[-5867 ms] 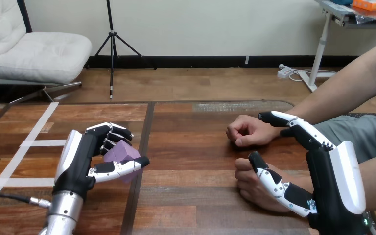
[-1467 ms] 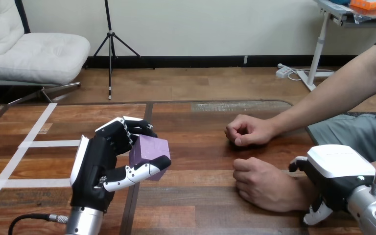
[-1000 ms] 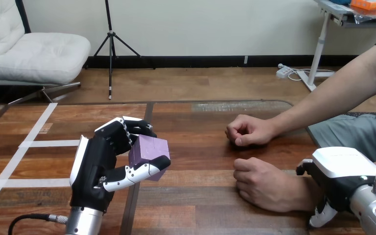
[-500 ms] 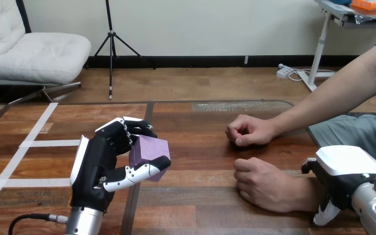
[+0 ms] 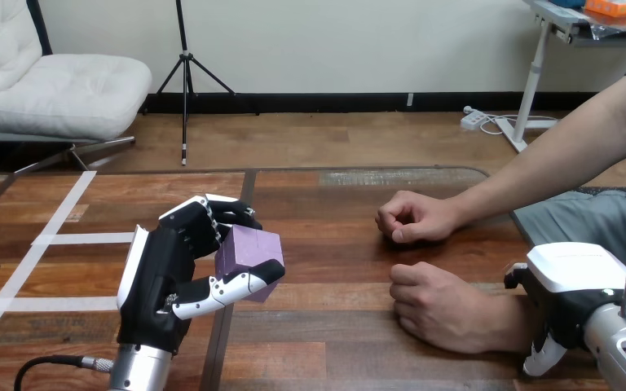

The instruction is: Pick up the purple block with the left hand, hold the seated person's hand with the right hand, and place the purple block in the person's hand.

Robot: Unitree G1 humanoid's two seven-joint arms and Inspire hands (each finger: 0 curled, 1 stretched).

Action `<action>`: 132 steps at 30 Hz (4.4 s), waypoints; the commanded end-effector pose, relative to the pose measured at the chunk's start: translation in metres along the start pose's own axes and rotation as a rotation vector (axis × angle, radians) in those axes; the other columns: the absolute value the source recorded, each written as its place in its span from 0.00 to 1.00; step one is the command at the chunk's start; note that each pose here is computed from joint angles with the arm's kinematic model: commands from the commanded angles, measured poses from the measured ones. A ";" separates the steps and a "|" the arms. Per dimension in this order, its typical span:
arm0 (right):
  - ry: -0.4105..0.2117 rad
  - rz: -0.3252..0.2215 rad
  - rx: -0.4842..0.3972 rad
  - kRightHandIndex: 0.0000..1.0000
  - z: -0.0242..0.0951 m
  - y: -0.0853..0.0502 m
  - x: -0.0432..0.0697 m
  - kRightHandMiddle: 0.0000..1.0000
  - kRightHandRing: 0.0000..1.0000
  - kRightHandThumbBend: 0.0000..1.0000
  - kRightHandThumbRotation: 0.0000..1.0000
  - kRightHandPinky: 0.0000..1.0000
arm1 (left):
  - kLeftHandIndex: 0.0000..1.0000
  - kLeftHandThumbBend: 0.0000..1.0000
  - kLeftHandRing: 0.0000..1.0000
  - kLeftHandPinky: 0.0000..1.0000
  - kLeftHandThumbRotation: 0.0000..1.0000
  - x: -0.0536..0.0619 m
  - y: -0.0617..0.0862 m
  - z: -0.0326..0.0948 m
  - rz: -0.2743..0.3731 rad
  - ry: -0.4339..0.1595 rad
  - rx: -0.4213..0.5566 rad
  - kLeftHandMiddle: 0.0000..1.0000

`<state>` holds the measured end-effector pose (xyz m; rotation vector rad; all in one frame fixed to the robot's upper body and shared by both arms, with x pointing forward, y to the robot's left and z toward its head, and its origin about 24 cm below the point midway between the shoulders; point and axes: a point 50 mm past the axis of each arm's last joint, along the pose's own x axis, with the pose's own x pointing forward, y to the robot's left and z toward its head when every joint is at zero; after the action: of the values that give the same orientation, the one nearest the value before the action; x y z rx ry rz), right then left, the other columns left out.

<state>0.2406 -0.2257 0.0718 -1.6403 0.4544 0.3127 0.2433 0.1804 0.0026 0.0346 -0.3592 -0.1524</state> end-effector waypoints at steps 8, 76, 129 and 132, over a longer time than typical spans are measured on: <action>0.026 -0.032 -0.032 0.81 -0.006 -0.017 0.005 0.81 0.80 0.78 0.09 0.80 | 0.52 0.83 0.45 0.38 0.12 0.016 0.004 0.014 0.002 -0.085 0.015 0.51; -0.020 0.073 -0.003 0.60 -0.002 0.005 0.026 0.52 0.45 0.72 0.00 0.35 | 0.52 0.84 0.44 0.37 0.10 0.012 0.006 0.014 0.030 -0.087 0.012 0.51; -0.023 -0.012 0.038 0.57 -0.006 -0.012 0.016 0.52 0.47 0.69 0.00 0.37 | 0.52 0.84 0.44 0.37 0.13 0.012 0.002 0.012 0.018 -0.077 0.030 0.51; -0.027 -0.022 0.041 0.57 -0.006 -0.014 0.015 0.53 0.48 0.70 0.00 0.38 | 0.52 0.84 0.44 0.37 0.13 0.012 0.002 0.012 0.015 -0.077 0.028 0.51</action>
<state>0.2590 -0.2278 0.0642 -1.5878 0.4470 0.3379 0.2379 0.1855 -0.0013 0.0513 -0.3401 -0.1220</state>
